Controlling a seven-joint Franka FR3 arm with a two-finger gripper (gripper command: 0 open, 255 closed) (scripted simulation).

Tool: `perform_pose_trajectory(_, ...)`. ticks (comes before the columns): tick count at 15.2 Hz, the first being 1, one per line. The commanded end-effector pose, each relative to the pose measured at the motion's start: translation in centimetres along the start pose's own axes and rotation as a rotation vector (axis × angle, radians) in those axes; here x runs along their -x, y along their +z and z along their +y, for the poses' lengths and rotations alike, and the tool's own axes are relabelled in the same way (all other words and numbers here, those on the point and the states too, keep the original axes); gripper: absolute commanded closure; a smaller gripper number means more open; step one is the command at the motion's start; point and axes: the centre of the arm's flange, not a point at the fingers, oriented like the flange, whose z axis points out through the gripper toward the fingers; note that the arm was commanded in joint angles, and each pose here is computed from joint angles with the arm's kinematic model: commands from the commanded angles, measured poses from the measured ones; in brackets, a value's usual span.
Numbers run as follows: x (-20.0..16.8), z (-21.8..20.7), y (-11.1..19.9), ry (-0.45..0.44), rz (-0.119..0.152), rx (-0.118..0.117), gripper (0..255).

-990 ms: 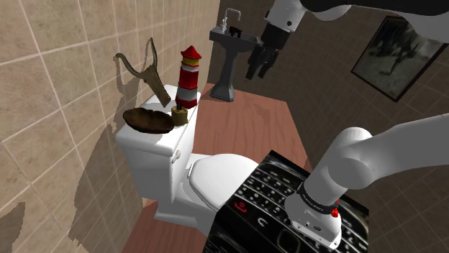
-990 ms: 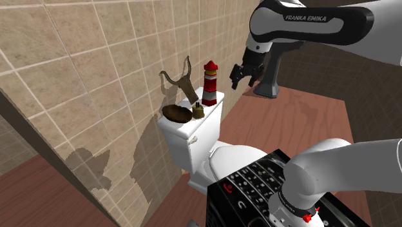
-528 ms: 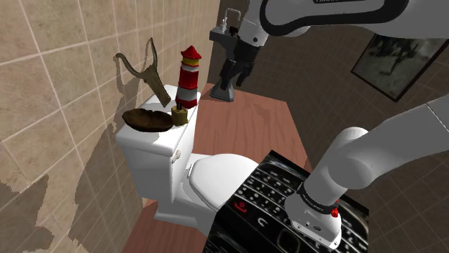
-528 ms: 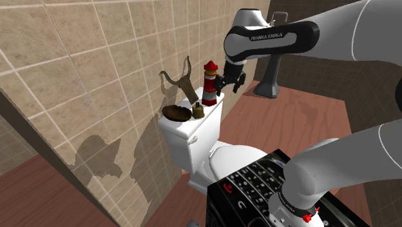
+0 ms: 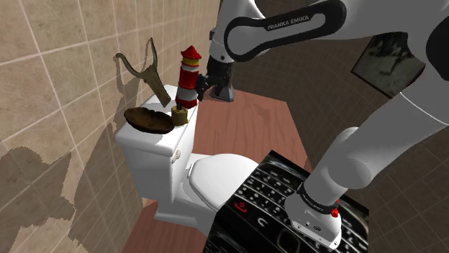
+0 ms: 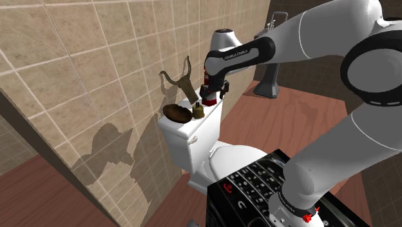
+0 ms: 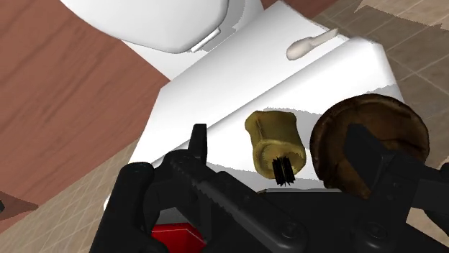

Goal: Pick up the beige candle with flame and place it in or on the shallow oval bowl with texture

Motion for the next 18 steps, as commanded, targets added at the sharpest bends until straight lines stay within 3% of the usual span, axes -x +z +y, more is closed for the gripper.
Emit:
perform_pose_trajectory(1, -1.6, -1.3, 2.1, 0.009, 0.005, 0.014, 0)
perform_pose_trajectory(10, -8.5, -5.3, 11.0, 0.048, 0.022, 0.082, 0)
perform_pose_trajectory(18, -8.6, -5.0, 15.0, 0.048, 0.022, 0.082, 0)
